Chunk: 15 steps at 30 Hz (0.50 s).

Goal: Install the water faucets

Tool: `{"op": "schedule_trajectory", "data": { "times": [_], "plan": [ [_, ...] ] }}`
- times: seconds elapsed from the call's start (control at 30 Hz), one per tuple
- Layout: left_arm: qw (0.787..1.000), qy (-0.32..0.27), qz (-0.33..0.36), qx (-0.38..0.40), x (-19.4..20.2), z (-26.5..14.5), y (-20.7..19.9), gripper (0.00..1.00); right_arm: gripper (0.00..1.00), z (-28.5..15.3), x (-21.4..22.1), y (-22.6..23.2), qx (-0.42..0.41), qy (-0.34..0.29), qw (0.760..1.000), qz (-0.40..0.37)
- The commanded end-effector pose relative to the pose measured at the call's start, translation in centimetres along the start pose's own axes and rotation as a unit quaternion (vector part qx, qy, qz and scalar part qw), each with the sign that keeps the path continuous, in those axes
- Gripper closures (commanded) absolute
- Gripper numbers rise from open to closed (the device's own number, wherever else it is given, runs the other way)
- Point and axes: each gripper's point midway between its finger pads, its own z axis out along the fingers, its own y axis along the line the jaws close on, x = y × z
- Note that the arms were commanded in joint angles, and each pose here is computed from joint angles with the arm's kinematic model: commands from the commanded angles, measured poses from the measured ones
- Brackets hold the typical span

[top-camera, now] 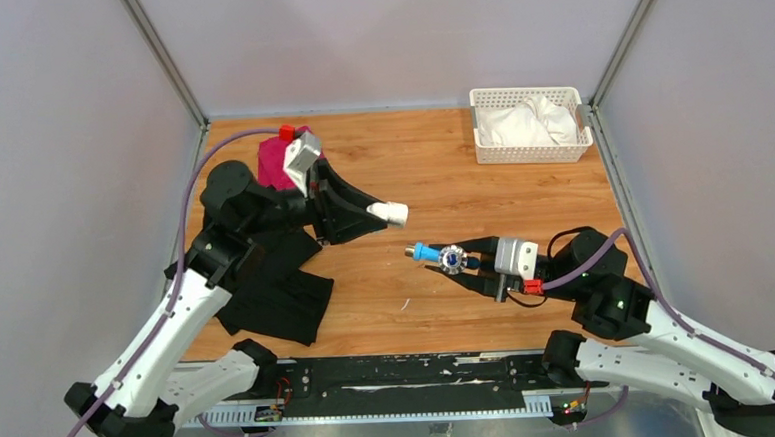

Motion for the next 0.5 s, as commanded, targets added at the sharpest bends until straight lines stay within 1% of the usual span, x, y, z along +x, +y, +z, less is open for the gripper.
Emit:
{"op": "schedule_trajectory", "data": {
  "times": [0.0, 0.07, 0.17, 0.27, 0.4, 0.47],
  "plan": [
    [0.983, 0.061, -0.173, -0.017, 2.0, 0.6, 0.7, 1.00, 1.00, -0.9, 1.5, -0.6, 0.022, 0.031, 0.999, -0.015],
    [0.964, 0.086, -0.251, -0.017, 3.7, 1.0, 1.2, 1.00, 1.00, -1.2, 2.1, -0.6, 0.028, 0.041, 0.999, -0.016],
    [0.922, 0.102, -0.373, -0.004, 6.2, 1.7, 1.8, 1.00, 1.00, -1.5, 3.5, -0.3, 0.028, 0.055, 0.998, -0.031],
    [0.861, 0.113, -0.495, 0.002, 8.4, 1.9, 2.0, 1.00, 1.00, -1.6, 4.1, -0.2, 0.027, 0.056, 0.997, -0.048],
    [0.801, 0.110, -0.587, -0.046, 11.1, 1.8, 3.4, 1.00, 1.00, -1.7, 5.2, -0.2, 0.033, 0.066, 0.996, -0.057],
    [0.776, 0.102, -0.619, -0.063, 11.8, 1.7, 3.8, 1.00, 1.00, -1.7, 5.8, -0.3, 0.038, 0.081, 0.995, -0.048]
  ]
}}
